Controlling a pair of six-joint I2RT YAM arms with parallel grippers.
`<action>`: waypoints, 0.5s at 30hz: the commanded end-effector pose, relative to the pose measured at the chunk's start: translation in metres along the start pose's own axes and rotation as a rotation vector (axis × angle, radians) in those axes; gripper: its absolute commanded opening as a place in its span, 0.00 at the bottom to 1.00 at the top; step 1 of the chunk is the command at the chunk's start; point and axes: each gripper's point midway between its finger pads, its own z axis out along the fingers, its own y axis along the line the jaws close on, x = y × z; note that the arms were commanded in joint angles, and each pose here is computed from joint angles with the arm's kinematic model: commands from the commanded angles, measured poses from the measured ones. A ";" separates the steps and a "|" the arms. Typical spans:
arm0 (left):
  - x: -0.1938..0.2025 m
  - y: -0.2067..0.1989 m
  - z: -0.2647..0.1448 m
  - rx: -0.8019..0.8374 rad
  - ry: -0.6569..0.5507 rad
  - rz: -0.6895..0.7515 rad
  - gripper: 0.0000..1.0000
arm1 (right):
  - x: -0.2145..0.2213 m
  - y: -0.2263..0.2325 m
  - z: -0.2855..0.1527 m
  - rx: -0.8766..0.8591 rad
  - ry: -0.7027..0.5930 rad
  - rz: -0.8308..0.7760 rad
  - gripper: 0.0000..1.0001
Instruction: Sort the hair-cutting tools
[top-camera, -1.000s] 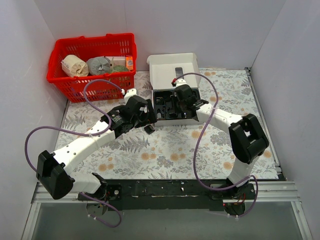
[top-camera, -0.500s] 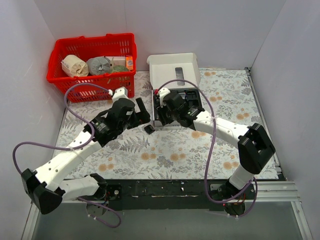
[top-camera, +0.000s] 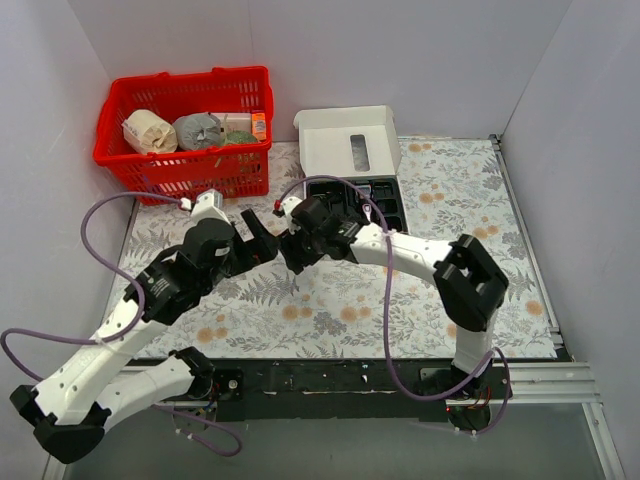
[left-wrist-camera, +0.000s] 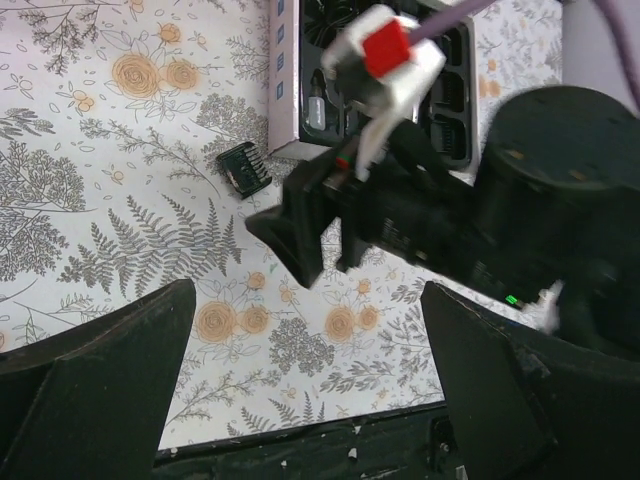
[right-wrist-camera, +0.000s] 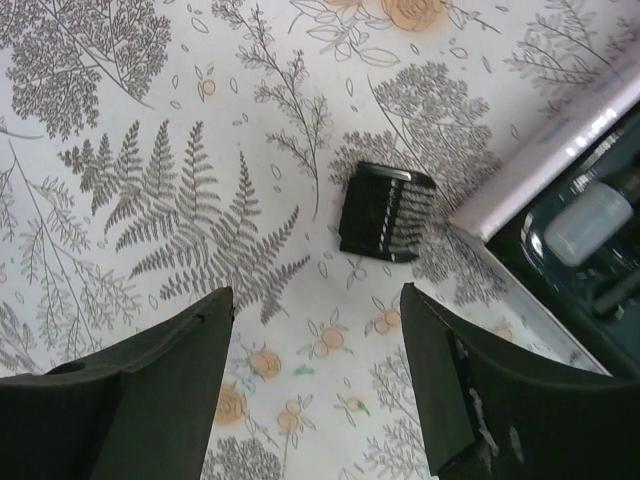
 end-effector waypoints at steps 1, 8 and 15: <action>0.000 0.009 -0.017 0.012 -0.010 -0.020 0.98 | -0.022 0.012 0.018 -0.034 0.013 0.020 0.75; 0.000 0.020 -0.027 0.001 -0.021 -0.012 0.98 | -0.043 0.005 0.059 -0.006 0.021 0.018 0.75; -0.001 0.020 -0.027 0.000 -0.031 -0.003 0.98 | -0.051 -0.006 0.091 0.007 0.028 0.064 0.72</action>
